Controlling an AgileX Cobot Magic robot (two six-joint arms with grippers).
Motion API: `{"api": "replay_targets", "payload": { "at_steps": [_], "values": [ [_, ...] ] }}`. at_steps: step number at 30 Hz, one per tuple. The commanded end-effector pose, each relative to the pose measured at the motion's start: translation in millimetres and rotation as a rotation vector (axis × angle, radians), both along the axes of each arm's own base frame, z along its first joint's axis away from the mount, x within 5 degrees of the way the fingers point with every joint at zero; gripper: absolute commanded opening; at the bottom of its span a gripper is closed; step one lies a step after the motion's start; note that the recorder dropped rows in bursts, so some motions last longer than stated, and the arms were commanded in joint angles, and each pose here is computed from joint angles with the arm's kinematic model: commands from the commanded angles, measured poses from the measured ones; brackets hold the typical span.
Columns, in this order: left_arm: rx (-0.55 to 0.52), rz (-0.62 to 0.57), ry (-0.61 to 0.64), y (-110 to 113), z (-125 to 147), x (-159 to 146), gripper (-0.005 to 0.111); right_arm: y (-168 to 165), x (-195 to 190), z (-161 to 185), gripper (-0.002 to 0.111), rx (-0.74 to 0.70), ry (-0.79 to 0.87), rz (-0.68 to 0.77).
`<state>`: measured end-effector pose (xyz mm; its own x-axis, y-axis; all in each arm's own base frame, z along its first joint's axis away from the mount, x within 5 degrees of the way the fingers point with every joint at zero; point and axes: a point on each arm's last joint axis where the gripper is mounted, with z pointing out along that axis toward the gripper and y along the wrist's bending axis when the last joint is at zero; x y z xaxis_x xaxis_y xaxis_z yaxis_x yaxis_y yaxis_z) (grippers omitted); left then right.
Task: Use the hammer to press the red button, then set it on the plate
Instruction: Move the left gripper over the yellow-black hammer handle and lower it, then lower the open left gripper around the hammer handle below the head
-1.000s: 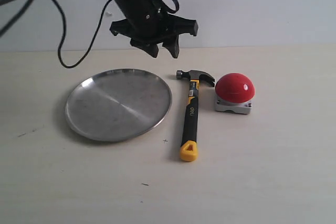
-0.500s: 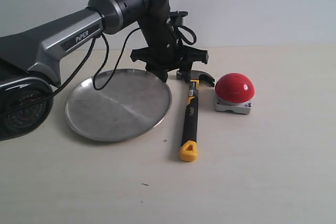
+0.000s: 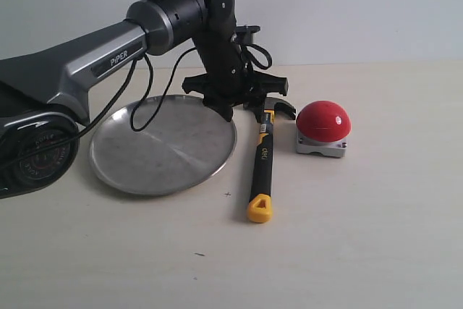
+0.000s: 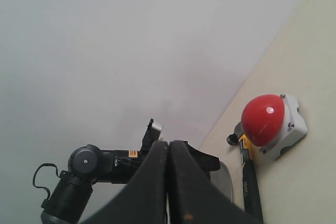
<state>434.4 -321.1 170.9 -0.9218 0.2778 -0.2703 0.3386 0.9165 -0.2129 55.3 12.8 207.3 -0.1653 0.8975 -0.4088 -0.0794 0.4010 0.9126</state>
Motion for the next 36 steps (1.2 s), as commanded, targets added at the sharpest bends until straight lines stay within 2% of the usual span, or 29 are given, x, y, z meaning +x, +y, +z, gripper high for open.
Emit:
{"api": "replay_targets", "payload": {
  "at_steps": [1,3,5,7,10,11,12,16,17,19,20,24,26,36],
  "values": [
    [-0.011,-0.032,-0.017,-1.9,6.2,-1.1,0.039,-0.1,-0.2,-1.4,0.0,-0.005,-0.003,-0.001],
    [-0.007,-0.048,-0.023,-1.9,6.2,-1.1,0.018,-0.1,-0.2,-1.4,0.0,-0.005,-0.003,-0.001],
    [-0.011,-0.048,-0.02,-2.2,6.3,-1.3,0.015,-0.1,-0.2,-1.4,0.0,-0.005,-0.003,-0.001],
    [-0.011,-0.048,-0.02,-2.2,6.3,-1.3,0.029,-0.1,-0.2,-1.4,0.0,-0.005,-0.003,-0.001],
    [-0.014,-0.039,-0.016,-2.3,6.3,-1.4,0.068,-0.1,-0.2,-1.4,0.0,-0.005,-0.003,-0.001],
    [-0.016,-0.031,-0.014,-2.3,6.3,-1.4,0.073,-0.1,-0.2,-1.4,0.0,-0.005,-0.003,-0.001],
    [-0.016,-0.028,-0.013,-2.3,6.3,-1.4,0.071,-0.1,-0.2,-1.4,0.0,-0.005,-0.003,-0.001],
    [-0.016,-0.028,-0.013,-2.3,6.3,-1.4,0.051,-0.1,-0.2,-1.4,0.0,-0.005,-0.003,-0.001],
    [-0.019,-0.028,-0.011,-2.5,6.3,-1.5,0.049,-0.1,-0.2,-1.4,0.0,-0.005,-0.003,-0.001],
    [-0.041,-0.03,0.004,-5.5,6.7,-3.7,0.057,-0.1,-0.2,-1.4,0.0,-0.005,-0.003,-0.001],
    [-0.042,-0.044,0.007,-11.4,5.7,-8.1,0.065,-0.1,-0.2,-1.4,0.0,-0.005,-0.003,-0.001],
    [0.01,-0.078,-0.034,-27.0,-0.9,-18.4,0.064,-0.1,-0.2,-1.4,0.0,-0.005,-0.003,-0.001],
    [0.019,-0.066,-0.012,-30.3,-9.6,-20.7,0.064,-0.1,-0.2,-1.4,0.0,-0.005,-0.003,-0.001],
    [0.039,-0.061,0.016,-34.3,-43.6,-18.9,0.064,-0.3,-0.1,-1.1,0.0,-0.005,-0.005,-0.003]
  ]
}}
